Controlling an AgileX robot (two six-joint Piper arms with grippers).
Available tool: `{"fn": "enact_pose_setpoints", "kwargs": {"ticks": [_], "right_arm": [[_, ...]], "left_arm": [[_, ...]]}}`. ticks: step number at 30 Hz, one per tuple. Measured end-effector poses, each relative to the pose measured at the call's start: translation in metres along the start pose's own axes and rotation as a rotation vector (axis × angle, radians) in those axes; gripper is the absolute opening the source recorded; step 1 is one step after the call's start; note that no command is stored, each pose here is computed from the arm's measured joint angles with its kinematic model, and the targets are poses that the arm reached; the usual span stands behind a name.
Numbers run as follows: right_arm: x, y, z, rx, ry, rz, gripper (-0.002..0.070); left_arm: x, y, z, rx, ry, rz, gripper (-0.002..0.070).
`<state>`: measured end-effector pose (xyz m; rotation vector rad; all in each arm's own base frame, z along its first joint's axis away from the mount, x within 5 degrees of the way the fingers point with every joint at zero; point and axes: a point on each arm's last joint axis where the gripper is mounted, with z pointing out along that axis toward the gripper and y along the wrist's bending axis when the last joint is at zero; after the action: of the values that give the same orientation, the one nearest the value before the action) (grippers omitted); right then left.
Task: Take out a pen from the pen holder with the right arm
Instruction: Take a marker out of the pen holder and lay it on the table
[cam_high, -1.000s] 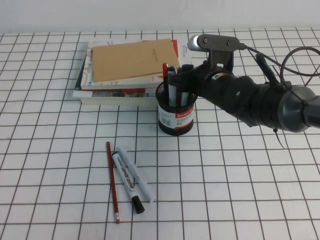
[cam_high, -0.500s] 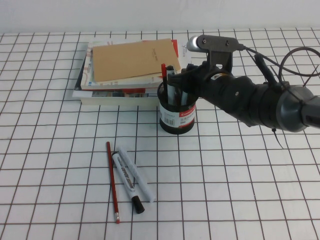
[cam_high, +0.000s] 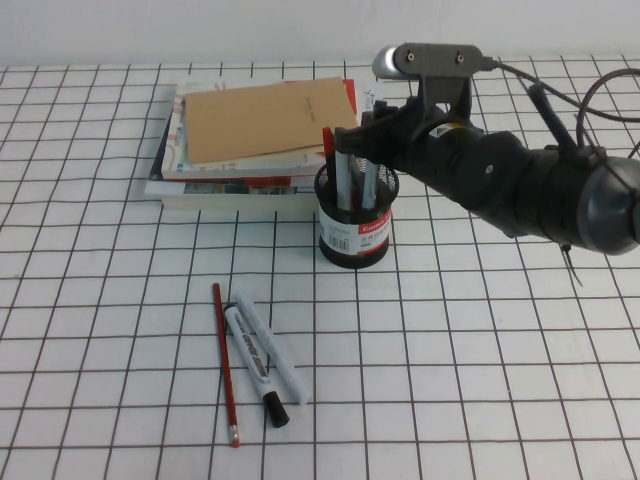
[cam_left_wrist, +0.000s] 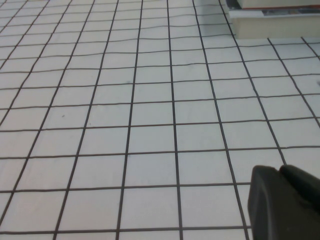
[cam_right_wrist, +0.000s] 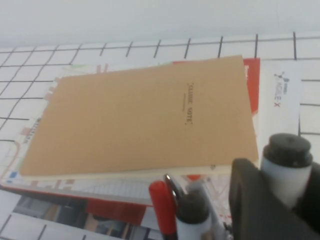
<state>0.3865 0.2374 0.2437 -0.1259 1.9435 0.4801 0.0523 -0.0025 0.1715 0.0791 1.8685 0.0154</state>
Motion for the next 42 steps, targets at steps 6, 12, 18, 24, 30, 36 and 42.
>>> {"fn": "enact_pose_setpoints", "kwargs": {"ticks": [6,12,18,24,30,36,42], "right_arm": [[-0.030,0.012,-0.028,-0.072,-0.032,-0.068,0.0127],[-0.061,0.029,-0.074,-0.196,-0.001,-0.147,0.0127],[-0.069,0.040,-0.116,-0.309,0.169,-0.159,0.0127],[-0.047,0.041,-0.127,-0.323,0.479,-0.106,0.0127],[-0.023,0.053,-0.112,-0.286,0.724,-0.124,0.0127],[-0.002,0.076,-0.076,-0.274,0.823,-0.210,0.0127],[0.019,0.090,-0.029,-0.271,0.895,-0.255,0.0127]], "left_arm": [[0.000,0.000,0.000,0.000,0.000,0.000,-0.0005],[0.000,0.000,0.000,0.000,0.000,0.000,-0.0004],[0.000,0.000,0.000,0.000,0.000,0.000,-0.0004],[0.000,0.000,0.000,0.000,0.000,0.000,-0.0005],[0.000,0.000,0.000,0.000,0.000,0.000,-0.0005],[0.000,0.000,0.000,0.000,0.000,0.000,-0.0005],[0.000,0.000,0.000,0.000,0.000,0.000,-0.0005]]}}
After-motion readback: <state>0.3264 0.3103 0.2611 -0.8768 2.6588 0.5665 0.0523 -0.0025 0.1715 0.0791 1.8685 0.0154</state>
